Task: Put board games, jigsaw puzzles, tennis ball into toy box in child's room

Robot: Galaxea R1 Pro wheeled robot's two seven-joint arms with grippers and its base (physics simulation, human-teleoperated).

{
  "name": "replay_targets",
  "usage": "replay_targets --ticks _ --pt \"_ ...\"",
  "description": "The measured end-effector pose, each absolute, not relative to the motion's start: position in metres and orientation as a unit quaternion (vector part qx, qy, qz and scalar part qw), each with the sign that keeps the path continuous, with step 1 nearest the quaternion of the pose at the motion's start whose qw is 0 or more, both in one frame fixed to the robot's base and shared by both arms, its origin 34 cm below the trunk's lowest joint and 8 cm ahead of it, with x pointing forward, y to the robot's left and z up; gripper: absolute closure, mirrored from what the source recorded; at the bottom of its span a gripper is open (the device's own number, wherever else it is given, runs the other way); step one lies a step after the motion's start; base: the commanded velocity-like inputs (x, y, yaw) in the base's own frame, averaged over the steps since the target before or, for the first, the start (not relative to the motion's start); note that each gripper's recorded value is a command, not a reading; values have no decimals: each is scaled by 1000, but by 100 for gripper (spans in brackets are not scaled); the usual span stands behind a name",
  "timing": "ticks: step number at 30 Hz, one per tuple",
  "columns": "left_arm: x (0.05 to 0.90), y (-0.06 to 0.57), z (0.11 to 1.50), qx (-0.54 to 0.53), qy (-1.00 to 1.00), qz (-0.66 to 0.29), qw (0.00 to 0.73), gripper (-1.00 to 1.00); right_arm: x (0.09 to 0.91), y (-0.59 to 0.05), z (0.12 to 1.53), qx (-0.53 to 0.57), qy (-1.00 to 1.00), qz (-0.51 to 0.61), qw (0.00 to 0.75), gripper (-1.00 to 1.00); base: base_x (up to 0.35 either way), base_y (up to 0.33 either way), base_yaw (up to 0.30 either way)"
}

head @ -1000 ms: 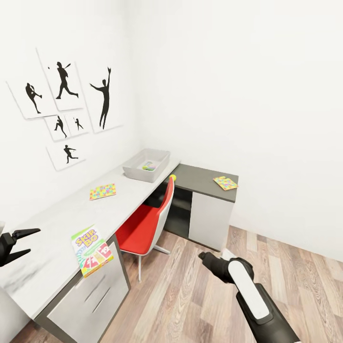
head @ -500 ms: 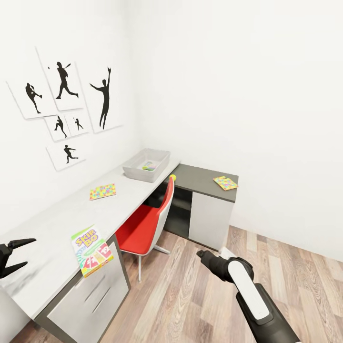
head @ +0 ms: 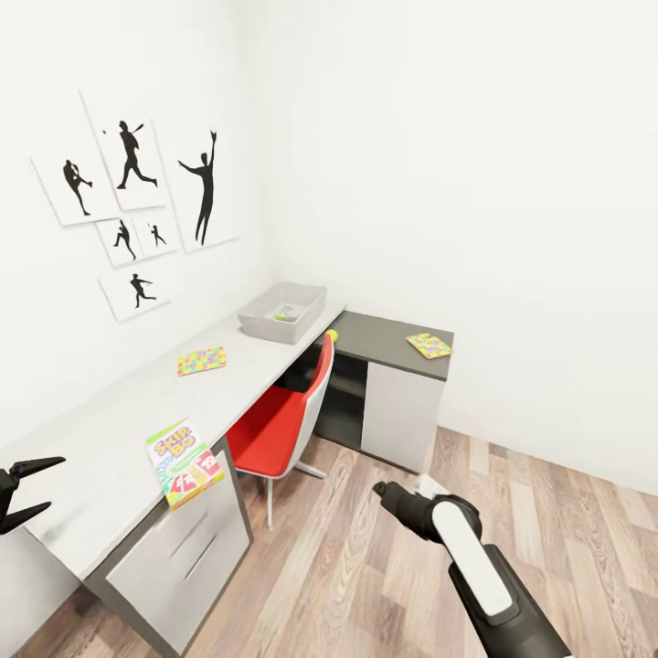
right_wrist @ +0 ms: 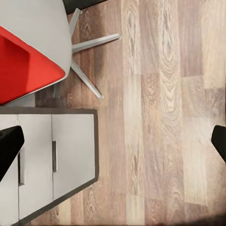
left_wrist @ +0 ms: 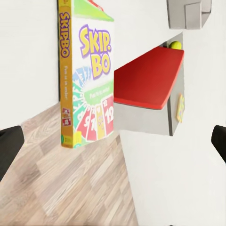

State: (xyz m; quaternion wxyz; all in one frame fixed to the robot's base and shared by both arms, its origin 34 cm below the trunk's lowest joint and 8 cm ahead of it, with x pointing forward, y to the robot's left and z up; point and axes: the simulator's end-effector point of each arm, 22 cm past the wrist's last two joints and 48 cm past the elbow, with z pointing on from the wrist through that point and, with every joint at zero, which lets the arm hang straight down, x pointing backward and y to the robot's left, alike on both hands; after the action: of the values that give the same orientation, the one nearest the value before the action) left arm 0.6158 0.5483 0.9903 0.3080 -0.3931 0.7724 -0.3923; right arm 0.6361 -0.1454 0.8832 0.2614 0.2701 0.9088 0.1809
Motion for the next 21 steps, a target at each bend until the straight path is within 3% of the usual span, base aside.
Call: replay_targets --ticks 21 --pt "621 545 987 -398 760 -408 311 -100 640 -151 876 244 916 148 281 -100 -6 0 0"
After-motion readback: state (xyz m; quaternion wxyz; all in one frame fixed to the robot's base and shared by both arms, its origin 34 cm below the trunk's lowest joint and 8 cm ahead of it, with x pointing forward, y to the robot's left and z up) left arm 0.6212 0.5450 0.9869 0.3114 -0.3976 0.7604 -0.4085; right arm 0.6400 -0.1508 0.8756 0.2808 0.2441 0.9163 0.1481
